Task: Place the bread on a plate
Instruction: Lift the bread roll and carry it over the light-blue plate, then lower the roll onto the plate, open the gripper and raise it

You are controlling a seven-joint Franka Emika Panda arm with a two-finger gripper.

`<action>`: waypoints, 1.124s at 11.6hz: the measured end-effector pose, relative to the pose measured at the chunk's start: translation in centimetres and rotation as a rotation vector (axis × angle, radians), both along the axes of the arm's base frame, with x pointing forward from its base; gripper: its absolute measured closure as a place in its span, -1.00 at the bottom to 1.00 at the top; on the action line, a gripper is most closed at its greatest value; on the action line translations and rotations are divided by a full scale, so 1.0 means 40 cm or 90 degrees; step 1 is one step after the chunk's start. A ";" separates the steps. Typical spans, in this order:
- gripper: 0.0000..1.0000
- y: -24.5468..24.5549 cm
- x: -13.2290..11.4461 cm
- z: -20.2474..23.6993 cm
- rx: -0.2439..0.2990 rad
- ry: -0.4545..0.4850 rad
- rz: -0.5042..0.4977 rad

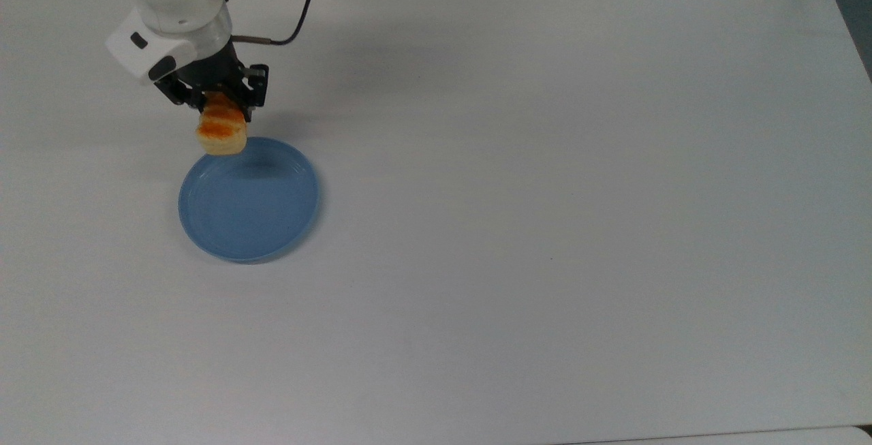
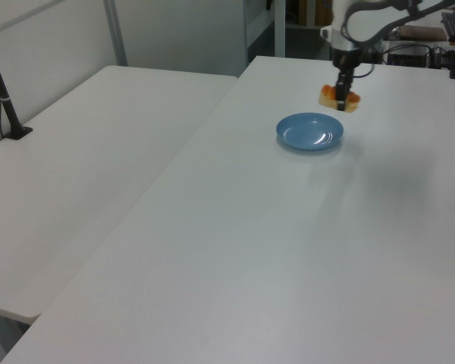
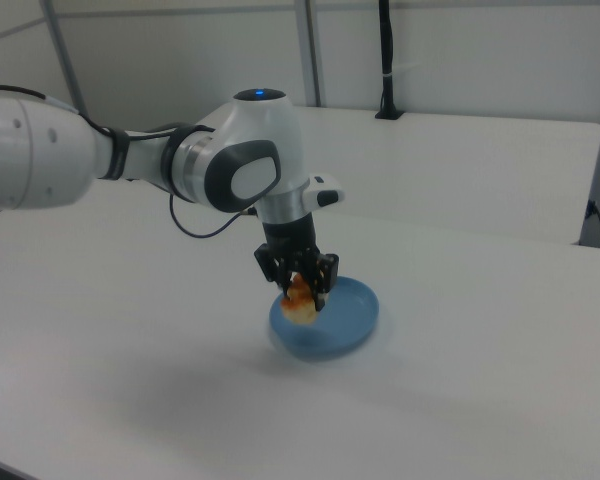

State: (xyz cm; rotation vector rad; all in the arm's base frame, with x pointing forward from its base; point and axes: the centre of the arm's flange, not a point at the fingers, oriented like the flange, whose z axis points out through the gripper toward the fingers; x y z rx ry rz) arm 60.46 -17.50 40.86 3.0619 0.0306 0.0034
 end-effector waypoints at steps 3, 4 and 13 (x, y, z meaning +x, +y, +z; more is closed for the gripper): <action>-0.15 0.024 0.121 -0.059 -0.002 -0.012 -0.063; -0.17 0.023 0.143 -0.093 -0.005 -0.005 -0.066; -0.53 0.075 0.188 -0.173 0.004 0.016 -0.042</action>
